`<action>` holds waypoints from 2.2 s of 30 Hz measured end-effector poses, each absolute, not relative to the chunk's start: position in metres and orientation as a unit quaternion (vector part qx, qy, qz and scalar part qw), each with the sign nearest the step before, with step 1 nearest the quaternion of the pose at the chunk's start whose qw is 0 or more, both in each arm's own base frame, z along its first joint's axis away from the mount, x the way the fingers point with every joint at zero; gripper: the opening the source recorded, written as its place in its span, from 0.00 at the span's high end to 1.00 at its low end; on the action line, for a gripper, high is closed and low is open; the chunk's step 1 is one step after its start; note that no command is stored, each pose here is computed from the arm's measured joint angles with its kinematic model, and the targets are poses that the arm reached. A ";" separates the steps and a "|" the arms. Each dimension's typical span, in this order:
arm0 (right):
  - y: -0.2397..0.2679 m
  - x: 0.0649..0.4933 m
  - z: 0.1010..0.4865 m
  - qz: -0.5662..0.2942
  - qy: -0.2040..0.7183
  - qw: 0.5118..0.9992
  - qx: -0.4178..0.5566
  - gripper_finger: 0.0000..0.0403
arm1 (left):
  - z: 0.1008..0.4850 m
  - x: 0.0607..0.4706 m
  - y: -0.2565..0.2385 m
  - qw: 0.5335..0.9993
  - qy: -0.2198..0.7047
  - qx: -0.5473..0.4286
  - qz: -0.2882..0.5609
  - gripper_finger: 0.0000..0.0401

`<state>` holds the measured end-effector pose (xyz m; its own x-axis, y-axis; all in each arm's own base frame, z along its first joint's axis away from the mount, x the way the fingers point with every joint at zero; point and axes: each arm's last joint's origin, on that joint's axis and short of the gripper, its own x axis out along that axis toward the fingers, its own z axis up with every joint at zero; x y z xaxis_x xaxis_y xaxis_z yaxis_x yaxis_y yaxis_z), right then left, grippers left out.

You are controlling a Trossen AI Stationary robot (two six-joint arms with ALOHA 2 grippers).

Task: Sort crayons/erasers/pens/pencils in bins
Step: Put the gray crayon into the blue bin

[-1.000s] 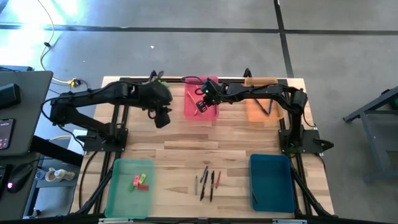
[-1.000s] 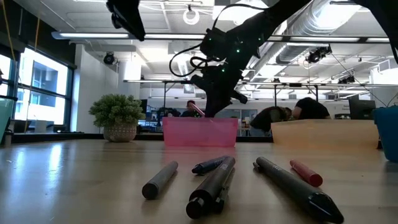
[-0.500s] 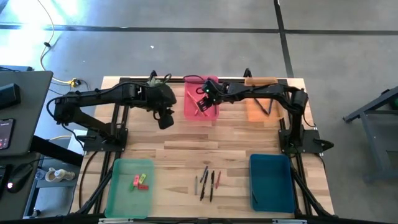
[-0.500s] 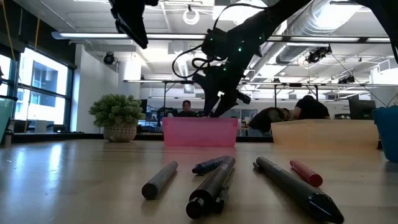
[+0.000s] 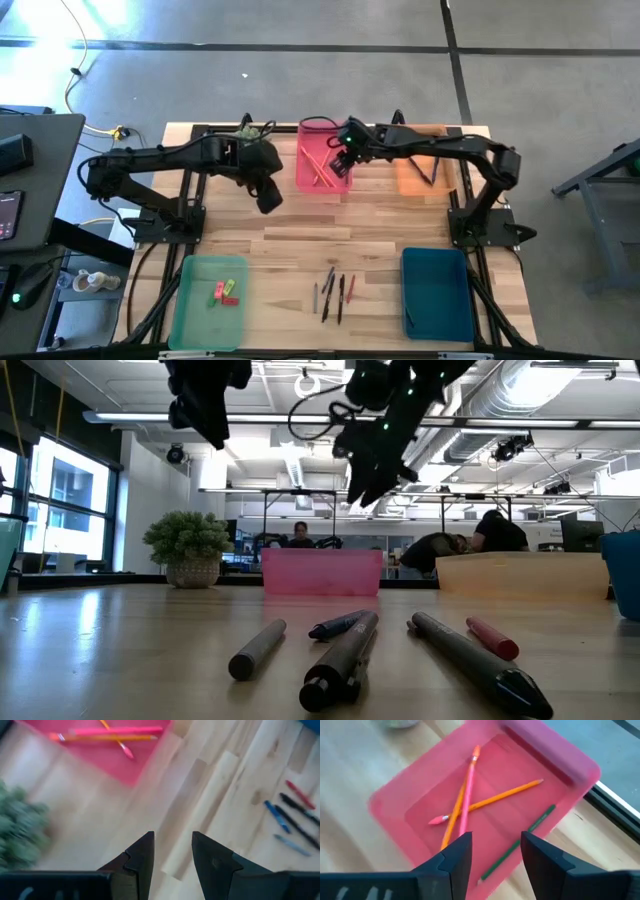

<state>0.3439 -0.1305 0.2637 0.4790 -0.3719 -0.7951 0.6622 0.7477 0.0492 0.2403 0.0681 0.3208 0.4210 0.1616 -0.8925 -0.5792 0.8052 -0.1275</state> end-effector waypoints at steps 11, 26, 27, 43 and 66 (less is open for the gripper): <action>-0.080 0.327 0.287 -0.235 0.463 0.847 0.114 0.60 | 0.310 0.246 0.042 0.770 0.467 -0.340 0.271 0.65; -0.006 0.321 0.281 -0.143 0.544 0.825 0.048 0.60 | 0.315 0.261 -0.013 0.785 0.390 -0.397 0.273 0.65; -0.002 0.321 0.281 -0.137 0.544 0.826 0.043 0.60 | 0.314 0.263 -0.017 0.783 0.384 -0.403 0.278 0.65; 0.046 0.300 0.276 -0.141 0.610 0.779 0.040 0.60 | 0.322 0.287 -0.066 0.814 0.293 -0.457 0.209 0.65; 0.062 0.296 0.276 -0.143 0.605 0.783 0.011 0.60 | 0.343 0.315 -0.111 0.799 0.305 -0.475 0.207 0.65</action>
